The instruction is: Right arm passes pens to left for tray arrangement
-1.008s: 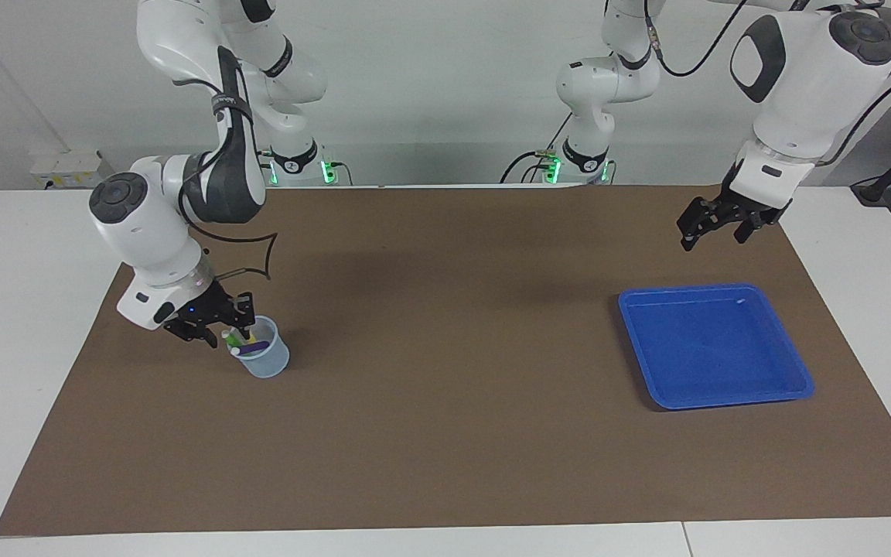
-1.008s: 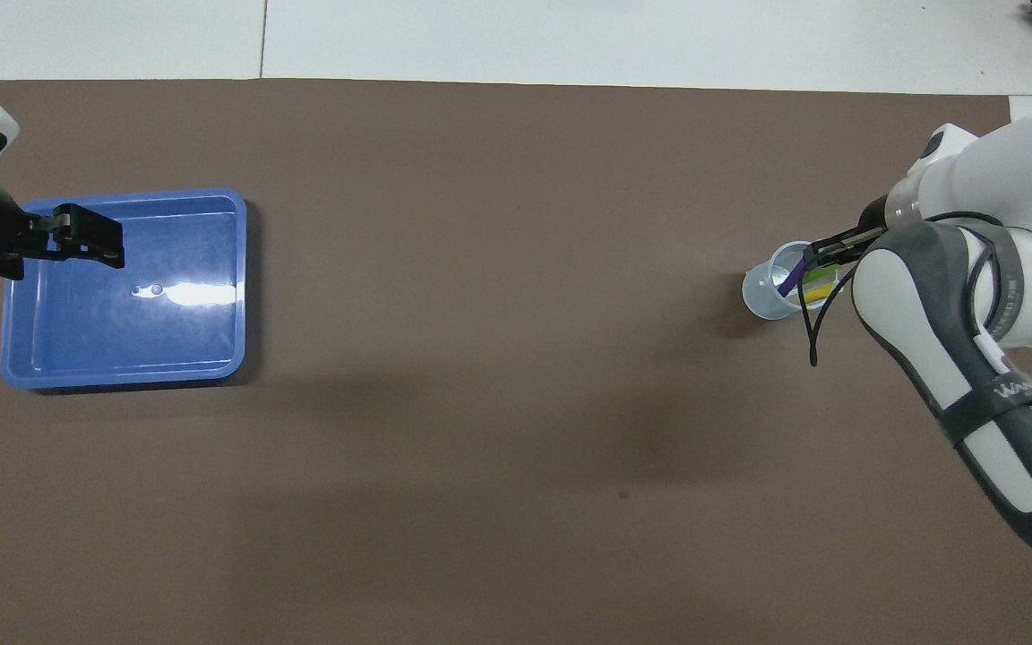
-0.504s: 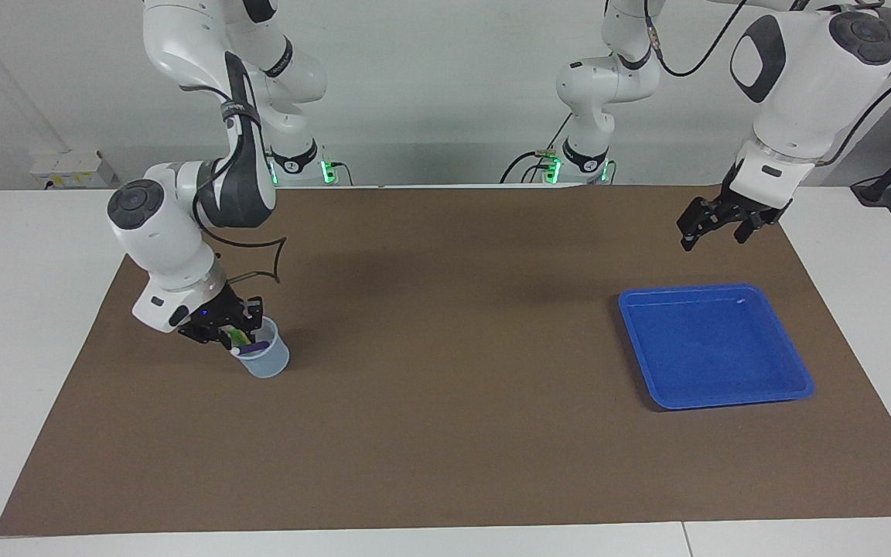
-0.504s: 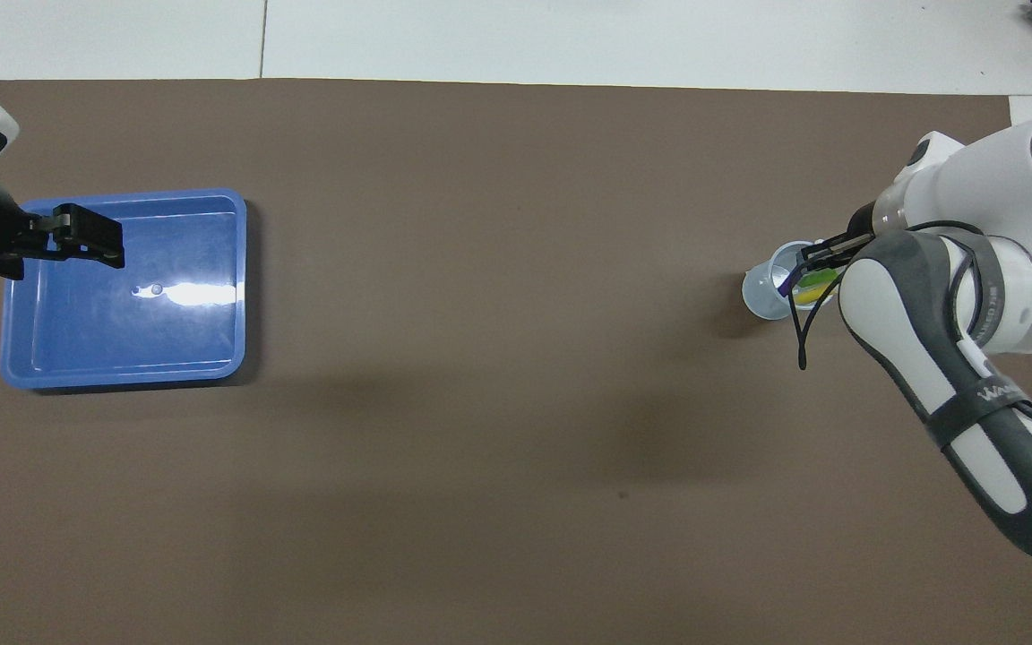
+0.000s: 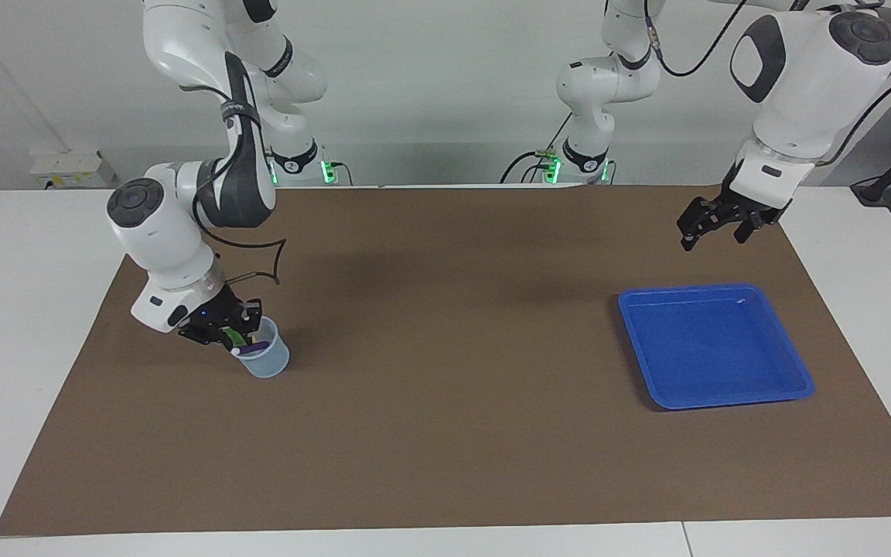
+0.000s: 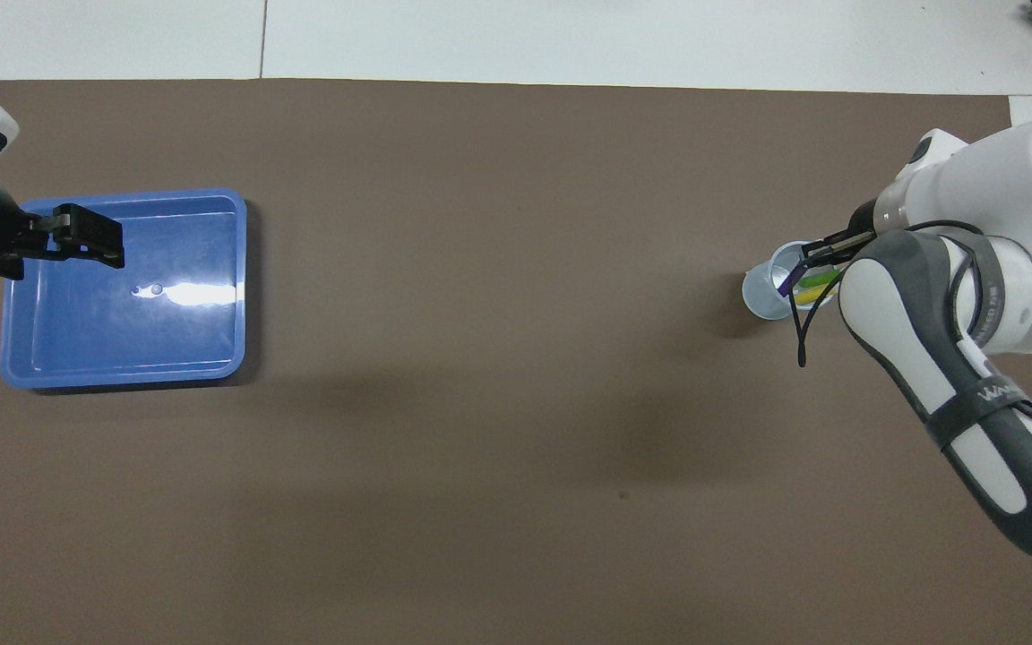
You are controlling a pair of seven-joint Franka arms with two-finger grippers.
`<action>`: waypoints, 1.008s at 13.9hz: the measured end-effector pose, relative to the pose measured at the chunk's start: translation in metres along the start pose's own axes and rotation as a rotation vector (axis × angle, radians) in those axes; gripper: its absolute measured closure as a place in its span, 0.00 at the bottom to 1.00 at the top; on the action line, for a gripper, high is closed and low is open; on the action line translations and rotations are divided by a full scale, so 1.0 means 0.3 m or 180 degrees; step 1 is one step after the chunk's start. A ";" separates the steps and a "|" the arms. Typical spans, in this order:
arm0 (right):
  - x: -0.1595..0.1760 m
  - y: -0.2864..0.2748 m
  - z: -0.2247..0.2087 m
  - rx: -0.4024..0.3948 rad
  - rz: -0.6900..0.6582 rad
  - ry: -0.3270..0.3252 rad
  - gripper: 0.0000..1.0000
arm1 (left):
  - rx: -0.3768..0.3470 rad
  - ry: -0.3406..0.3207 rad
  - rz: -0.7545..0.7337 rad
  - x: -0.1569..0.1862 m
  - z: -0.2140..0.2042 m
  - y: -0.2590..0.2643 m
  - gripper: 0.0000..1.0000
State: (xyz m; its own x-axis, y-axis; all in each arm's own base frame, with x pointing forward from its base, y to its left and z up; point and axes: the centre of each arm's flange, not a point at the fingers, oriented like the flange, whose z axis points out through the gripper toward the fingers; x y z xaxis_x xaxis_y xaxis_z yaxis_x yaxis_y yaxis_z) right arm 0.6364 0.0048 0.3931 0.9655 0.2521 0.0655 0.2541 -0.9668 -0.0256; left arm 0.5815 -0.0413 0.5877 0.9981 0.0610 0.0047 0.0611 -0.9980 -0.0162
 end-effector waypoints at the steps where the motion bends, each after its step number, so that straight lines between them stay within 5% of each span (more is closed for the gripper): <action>1: 0.000 0.000 0.000 -0.0001 0.0000 0.0002 0.67 | 0.0000 0.0000 0.0000 0.000 0.000 0.000 0.00; 11: -0.003 0.002 0.020 -0.0009 0.0004 0.0027 0.67 | 0.0000 0.0000 0.0000 0.000 0.000 0.000 0.00; 14: -0.004 0.002 0.021 -0.0008 0.0004 0.0026 0.75 | 0.0000 0.0000 -0.0001 0.000 0.000 0.000 0.00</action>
State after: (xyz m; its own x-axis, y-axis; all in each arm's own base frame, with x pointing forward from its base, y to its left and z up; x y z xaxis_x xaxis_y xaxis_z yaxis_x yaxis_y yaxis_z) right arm 0.6358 0.0043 0.3867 0.9653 0.2505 0.0737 0.2528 -0.9673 -0.0231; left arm 0.5815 -0.0412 0.5877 0.9981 0.0612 0.0046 0.0612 -0.9980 -0.0162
